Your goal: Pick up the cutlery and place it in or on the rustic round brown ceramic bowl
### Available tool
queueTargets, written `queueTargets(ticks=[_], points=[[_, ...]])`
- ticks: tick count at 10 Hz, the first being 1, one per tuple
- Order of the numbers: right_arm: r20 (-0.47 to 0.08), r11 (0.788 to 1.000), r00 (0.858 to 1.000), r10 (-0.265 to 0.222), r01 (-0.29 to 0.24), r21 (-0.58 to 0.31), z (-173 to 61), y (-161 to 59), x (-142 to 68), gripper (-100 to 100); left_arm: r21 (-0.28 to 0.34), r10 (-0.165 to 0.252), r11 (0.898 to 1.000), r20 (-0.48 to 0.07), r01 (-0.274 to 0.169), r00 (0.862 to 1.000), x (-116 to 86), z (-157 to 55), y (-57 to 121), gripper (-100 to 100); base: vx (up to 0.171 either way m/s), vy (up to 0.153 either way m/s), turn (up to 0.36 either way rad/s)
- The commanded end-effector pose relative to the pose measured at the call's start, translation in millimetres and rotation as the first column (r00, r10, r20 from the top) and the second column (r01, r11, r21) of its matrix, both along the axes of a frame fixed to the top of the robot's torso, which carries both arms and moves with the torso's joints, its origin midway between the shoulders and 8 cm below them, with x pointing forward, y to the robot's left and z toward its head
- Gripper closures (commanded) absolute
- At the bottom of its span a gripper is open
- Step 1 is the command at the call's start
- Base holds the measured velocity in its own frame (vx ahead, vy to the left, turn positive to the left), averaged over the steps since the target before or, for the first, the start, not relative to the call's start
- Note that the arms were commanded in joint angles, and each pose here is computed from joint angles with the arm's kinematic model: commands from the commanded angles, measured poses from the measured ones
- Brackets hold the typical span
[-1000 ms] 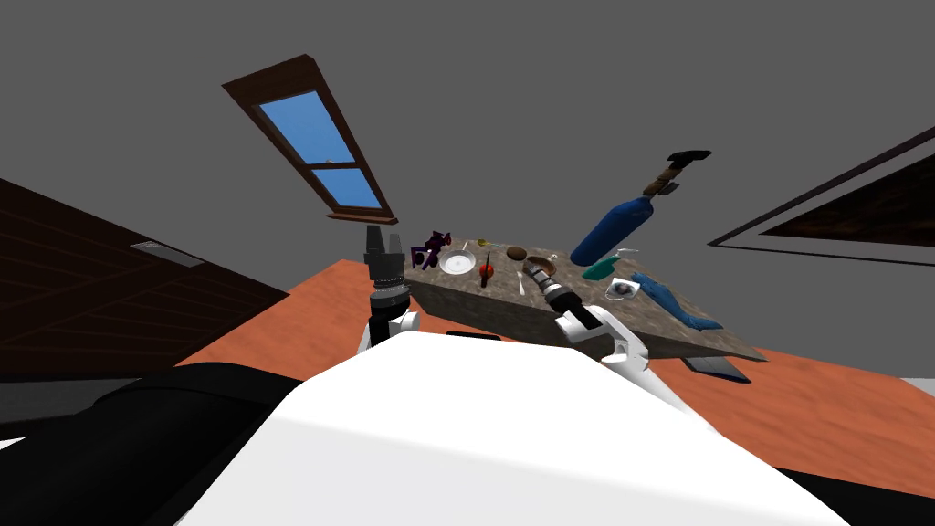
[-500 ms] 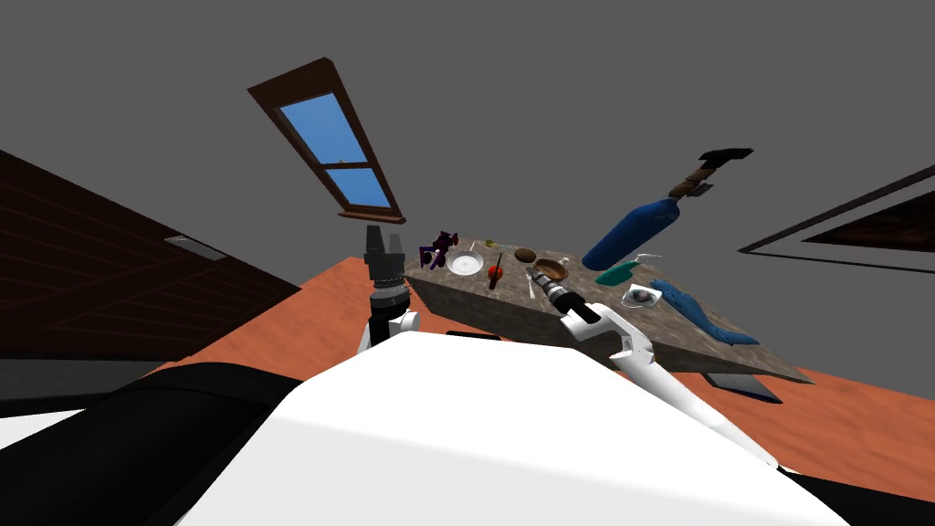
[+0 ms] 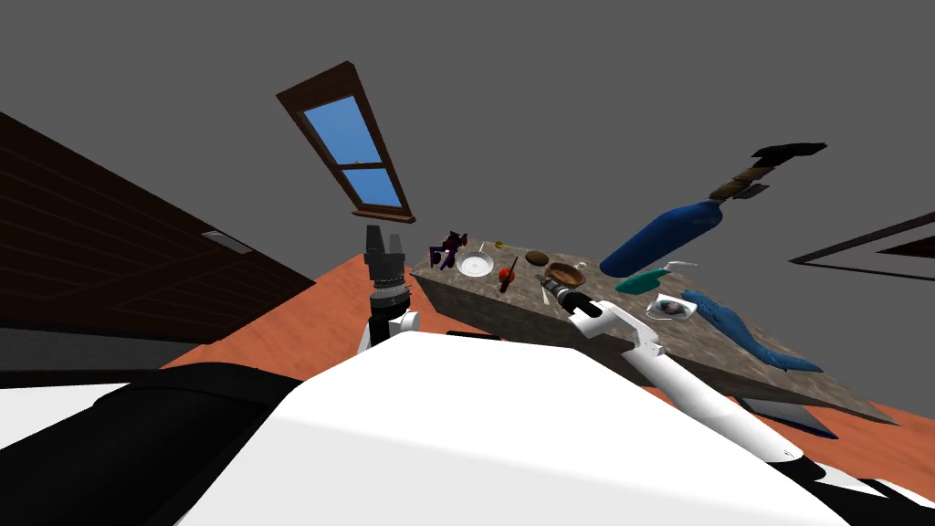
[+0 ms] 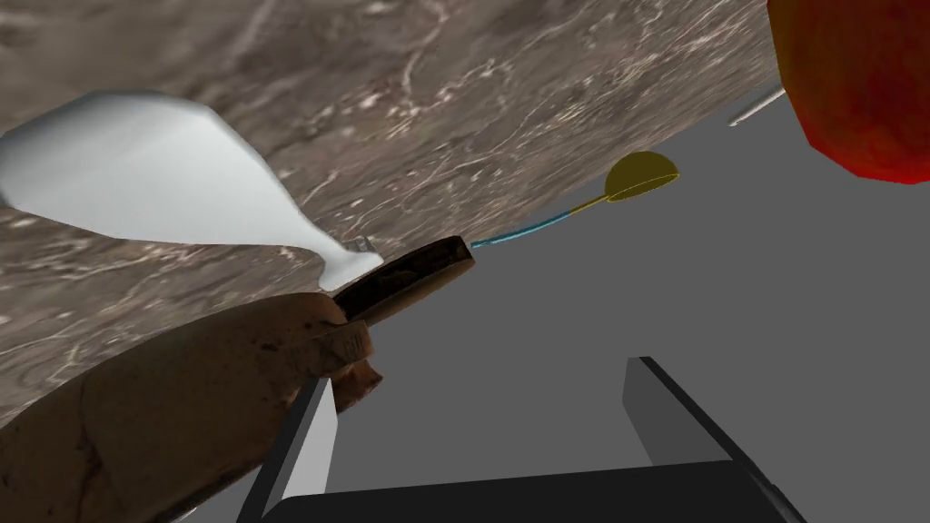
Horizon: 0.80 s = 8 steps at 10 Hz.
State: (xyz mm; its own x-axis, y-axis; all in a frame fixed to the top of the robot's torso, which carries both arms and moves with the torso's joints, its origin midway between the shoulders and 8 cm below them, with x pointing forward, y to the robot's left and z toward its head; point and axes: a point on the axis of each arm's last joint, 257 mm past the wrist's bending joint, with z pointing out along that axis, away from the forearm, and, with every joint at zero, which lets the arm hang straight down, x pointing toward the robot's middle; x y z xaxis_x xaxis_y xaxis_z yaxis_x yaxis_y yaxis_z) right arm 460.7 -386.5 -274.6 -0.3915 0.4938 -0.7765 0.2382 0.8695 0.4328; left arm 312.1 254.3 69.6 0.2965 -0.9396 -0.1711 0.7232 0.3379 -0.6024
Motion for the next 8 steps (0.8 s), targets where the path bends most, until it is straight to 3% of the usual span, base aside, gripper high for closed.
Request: queueTargets(ticks=[1, 3, 4, 6, 7, 8], points=[[-0.035, 0.999, 0.999, -0.026, 0.024, -0.038, -6, -15, -3, -100, 0.0, 0.0, 1.0, 0.0, 0.0, 1.0, 0, 0, 0.0, 0, 0.026, 0.095, 0.031], [-0.114, 0.987, 0.989, -0.092, 0.075, -0.142, -23, -62, -12, -100, 0.0, 0.0, 1.0, 0.0, 0.0, 1.0, 0, 0, 0.0, 0, 0.028, 0.114, 0.095], [-0.119, 0.986, 0.988, -0.097, 0.08, -0.145, -24, -64, -13, -100, 0.0, 0.0, 1.0, 0.0, 0.0, 1.0, 0, 0, 0.0, 0, 0.024, 0.093, 0.045], [-0.184, 0.964, 0.969, -0.164, 0.118, -0.24, -34, -107, -24, -100, 0.0, 0.0, 1.0, 0.0, 0.0, 1.0, 0, 0, 0.0, 0, 0.012, 0.095, 0.095], [-0.189, 0.962, 0.967, -0.172, 0.123, -0.244, -35, -110, -26, -100, 0.0, 0.0, 1.0, 0.0, 0.0, 1.0, 0, 0, 0.0, 0, 0.013, 0.092, 0.04], [-0.22, 0.947, 0.953, -0.209, 0.141, -0.289, -40, -132, -34, -100, 0.0, 0.0, 1.0, 0.0, 0.0, 1.0, 0, 0, 0.0, 0, 0.015, 0.087, 0.066]])
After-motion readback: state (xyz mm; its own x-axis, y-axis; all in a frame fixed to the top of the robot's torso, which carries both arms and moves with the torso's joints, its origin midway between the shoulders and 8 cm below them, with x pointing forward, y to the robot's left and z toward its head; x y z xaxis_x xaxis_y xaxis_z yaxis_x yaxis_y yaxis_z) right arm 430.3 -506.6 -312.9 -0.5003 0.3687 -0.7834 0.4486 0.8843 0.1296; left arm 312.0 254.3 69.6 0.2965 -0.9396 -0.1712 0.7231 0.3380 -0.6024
